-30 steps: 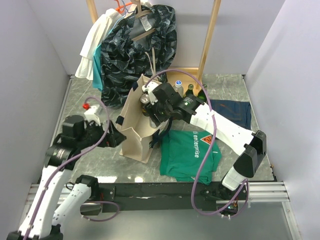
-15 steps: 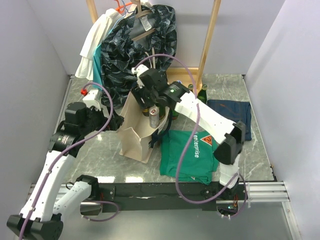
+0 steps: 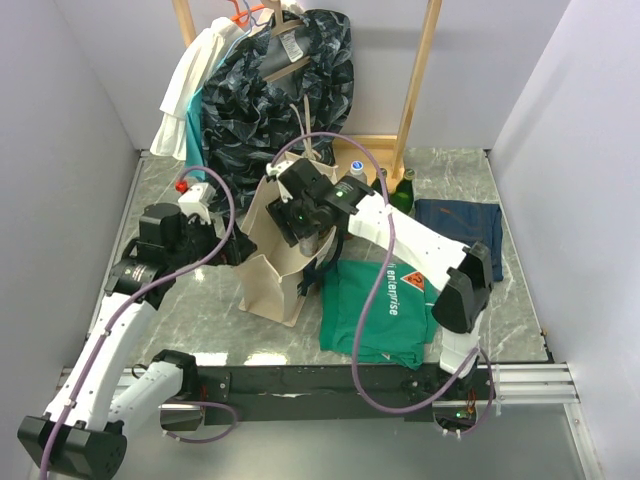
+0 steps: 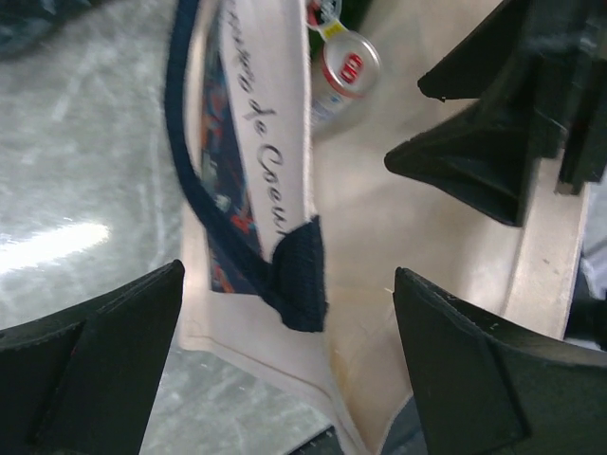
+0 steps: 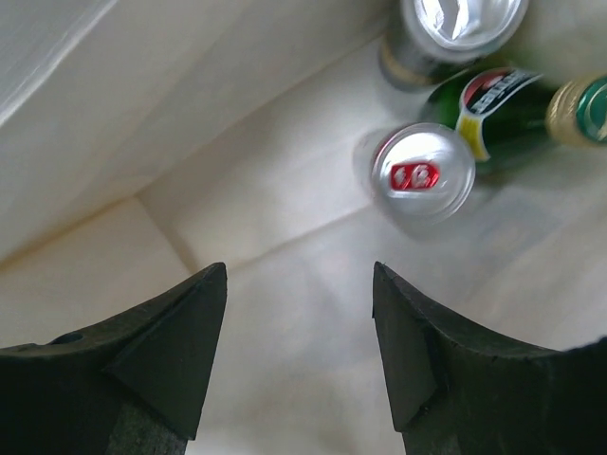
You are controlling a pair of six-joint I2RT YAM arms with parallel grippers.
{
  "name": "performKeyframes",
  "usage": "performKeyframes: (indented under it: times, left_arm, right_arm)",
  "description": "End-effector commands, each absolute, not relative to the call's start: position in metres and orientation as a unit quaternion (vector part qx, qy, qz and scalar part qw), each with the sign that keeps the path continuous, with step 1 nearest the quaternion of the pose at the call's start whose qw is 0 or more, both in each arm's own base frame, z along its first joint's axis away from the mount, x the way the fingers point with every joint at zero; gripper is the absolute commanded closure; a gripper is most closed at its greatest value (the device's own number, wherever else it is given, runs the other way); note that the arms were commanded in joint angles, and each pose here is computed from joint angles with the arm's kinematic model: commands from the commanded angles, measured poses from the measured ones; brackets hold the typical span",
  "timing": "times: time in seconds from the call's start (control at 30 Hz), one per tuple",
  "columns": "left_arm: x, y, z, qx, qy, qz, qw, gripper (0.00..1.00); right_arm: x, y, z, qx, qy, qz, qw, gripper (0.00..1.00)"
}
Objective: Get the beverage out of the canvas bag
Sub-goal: Take out the drink from the canvas bag.
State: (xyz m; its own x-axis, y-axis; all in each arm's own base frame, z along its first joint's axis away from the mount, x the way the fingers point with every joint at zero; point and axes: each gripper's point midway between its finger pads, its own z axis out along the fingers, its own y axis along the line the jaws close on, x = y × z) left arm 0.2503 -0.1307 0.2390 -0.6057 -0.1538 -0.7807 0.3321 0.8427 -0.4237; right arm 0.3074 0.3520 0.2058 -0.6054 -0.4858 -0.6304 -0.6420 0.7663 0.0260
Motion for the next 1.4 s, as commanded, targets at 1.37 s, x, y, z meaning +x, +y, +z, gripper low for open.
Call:
performKeyframes:
  times: [1.37]
  left_arm:
    - [0.177, -0.151, 0.205, 0.074, 0.87, -0.362, 0.326, 0.29]
  right_arm:
    - [0.334, 0.349, 0.243, -0.232, 0.883, 0.137, 0.385, 0.19]
